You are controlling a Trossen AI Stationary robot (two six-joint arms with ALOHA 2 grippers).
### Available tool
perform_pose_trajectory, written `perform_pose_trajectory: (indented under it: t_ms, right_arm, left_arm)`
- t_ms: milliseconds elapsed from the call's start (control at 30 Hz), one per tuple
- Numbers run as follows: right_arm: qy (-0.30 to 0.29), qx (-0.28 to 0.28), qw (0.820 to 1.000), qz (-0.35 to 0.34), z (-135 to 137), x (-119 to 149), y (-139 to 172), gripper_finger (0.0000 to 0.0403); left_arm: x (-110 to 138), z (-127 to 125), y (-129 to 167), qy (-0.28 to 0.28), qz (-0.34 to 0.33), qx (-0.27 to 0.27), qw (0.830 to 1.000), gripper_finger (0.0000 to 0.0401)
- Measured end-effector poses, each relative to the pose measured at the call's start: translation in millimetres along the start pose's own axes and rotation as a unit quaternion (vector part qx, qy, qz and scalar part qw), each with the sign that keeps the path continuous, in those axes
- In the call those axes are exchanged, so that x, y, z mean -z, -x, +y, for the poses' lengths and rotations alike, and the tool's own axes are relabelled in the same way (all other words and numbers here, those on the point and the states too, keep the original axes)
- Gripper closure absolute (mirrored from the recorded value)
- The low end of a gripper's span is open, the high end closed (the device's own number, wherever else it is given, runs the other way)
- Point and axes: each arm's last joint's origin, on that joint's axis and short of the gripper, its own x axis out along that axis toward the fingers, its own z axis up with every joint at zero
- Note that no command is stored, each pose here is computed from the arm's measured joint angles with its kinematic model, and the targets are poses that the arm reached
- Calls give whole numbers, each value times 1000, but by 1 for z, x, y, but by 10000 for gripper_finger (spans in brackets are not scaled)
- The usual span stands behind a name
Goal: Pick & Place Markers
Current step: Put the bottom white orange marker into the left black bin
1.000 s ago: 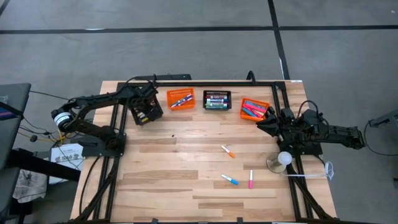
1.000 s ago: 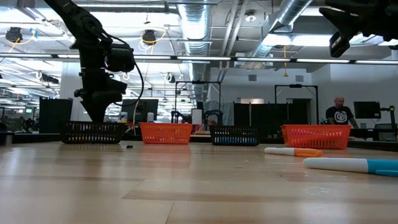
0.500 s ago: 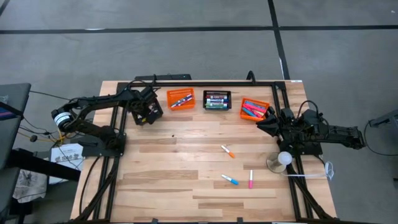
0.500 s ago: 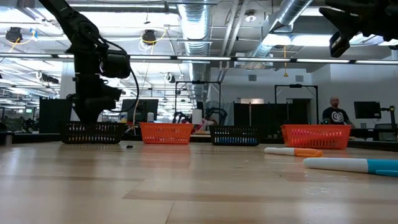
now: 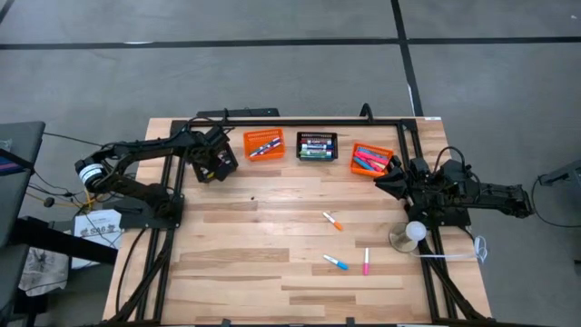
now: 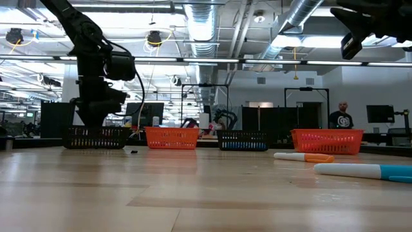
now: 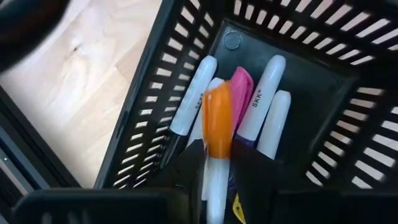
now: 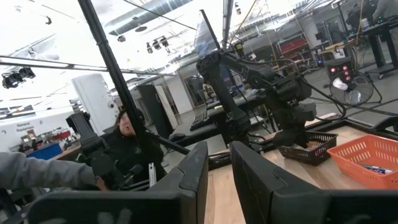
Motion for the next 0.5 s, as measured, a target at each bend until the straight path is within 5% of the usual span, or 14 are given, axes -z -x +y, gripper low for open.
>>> perform_pose_trajectory:
  t_ms: [500]
  right_arm:
    - [0,0,1000,0,0,0,0,340]
  left_arm:
    - [-7,0,5,8,-20,2,1000,241]
